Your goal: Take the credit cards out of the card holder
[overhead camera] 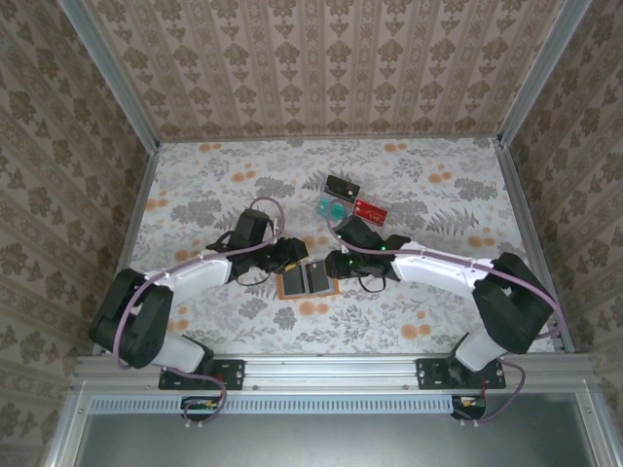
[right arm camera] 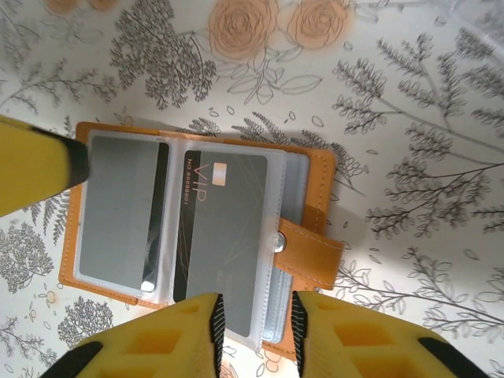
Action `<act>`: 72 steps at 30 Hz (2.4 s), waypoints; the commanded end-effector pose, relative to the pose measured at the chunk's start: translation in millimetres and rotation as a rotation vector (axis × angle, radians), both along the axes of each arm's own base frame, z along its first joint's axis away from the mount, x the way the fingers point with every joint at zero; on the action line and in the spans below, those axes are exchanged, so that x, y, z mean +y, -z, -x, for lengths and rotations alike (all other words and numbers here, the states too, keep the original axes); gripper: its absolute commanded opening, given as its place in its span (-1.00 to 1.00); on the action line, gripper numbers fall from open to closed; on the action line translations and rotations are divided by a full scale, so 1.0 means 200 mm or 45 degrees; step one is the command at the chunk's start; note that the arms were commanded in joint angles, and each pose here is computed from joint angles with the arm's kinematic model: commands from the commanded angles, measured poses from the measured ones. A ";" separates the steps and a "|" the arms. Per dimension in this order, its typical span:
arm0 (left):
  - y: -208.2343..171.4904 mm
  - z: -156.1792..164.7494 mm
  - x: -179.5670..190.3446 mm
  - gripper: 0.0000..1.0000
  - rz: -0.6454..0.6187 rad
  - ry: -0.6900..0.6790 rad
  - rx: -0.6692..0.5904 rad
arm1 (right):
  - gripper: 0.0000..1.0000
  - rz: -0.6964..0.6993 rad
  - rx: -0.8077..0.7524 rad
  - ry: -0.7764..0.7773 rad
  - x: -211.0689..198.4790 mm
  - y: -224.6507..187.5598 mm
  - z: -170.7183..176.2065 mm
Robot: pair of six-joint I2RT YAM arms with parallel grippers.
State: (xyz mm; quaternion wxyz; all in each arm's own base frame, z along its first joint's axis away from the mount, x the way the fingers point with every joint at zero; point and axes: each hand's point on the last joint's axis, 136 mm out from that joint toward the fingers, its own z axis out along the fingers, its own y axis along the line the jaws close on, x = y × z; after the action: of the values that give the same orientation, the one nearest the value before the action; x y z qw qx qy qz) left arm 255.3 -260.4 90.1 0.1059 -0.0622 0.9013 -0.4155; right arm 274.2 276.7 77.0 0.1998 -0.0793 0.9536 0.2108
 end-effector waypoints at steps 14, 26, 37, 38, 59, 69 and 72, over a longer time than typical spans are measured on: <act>0.19 0.11 -0.03 -0.43 -0.106 0.016 0.125 | -0.65 0.044 0.229 -0.006 0.13 0.18 0.02; 0.33 0.13 0.00 -0.44 -0.208 0.034 0.203 | -0.63 0.097 0.296 0.038 0.07 0.26 0.05; 0.33 0.13 -0.01 -0.35 -0.127 0.033 0.208 | -0.64 0.068 0.394 0.032 0.08 0.33 0.09; 0.33 0.13 -0.01 -0.34 -0.119 0.037 0.208 | -0.64 0.074 0.394 0.032 0.08 0.33 0.09; 0.34 0.13 0.00 -0.38 -0.111 0.230 0.168 | -0.67 0.133 0.393 0.006 0.04 0.37 0.10; 0.35 0.12 -0.05 -0.55 -0.057 0.262 0.173 | -0.70 0.145 0.402 0.001 0.03 0.38 0.11; 0.33 0.12 -0.05 -0.59 -0.038 0.269 0.162 | -0.70 0.148 0.406 0.001 0.03 0.39 0.12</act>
State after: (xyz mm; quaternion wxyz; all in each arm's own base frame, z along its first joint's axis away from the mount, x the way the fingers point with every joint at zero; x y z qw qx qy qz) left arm 235.2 -271.5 30.4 0.0149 -0.0012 0.9140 -0.4053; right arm 266.2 297.6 21.9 0.0819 -0.0548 0.9749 0.1998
